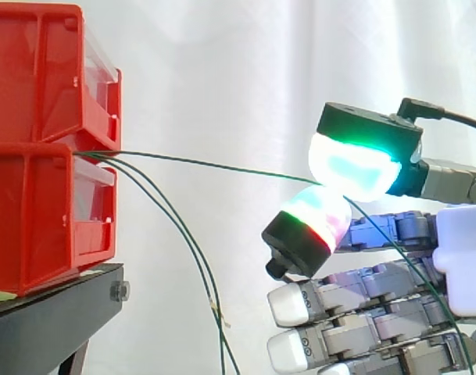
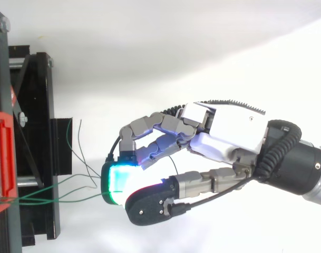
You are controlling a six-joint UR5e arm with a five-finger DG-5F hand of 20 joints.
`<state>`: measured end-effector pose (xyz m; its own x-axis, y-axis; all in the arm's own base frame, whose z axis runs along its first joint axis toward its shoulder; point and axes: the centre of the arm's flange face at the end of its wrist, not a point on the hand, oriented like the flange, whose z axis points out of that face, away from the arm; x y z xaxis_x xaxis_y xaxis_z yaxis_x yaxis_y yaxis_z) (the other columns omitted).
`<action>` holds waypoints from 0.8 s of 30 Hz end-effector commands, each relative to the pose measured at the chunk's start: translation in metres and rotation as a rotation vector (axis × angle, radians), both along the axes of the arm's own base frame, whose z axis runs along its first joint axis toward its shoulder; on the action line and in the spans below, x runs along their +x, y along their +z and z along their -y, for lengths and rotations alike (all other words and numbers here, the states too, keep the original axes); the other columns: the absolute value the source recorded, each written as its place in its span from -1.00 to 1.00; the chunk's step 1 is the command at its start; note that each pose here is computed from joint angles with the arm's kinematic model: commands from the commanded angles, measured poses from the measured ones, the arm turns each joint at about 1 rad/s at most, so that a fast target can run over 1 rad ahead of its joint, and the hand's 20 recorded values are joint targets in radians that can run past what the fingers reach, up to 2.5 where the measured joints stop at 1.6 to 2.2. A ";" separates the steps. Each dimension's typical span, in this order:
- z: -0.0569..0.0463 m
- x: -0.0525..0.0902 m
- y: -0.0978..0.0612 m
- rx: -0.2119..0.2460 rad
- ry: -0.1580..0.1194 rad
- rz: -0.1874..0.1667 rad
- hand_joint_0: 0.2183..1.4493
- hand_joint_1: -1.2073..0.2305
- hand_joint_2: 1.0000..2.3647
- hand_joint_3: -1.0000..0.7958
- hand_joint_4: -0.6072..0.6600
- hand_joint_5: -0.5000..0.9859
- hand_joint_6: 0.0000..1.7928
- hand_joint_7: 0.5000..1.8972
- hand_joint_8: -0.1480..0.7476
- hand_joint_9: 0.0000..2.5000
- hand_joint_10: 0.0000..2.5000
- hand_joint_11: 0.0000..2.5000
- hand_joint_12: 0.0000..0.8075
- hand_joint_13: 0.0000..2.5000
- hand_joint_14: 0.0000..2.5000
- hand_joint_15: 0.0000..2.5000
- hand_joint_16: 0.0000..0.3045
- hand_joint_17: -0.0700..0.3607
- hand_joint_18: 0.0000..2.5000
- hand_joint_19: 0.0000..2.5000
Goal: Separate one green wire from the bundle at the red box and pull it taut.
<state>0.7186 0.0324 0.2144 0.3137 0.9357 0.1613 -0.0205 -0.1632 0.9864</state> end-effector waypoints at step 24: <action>0.000 0.000 0.000 0.000 0.000 0.000 -0.35 -0.40 -0.96 0.04 -0.18 -0.54 0.00 0.00 0.03 -0.36 -0.99 -0.63 -0.10 -0.44 -0.99 -0.81 -0.67 -0.16 -0.42 -0.76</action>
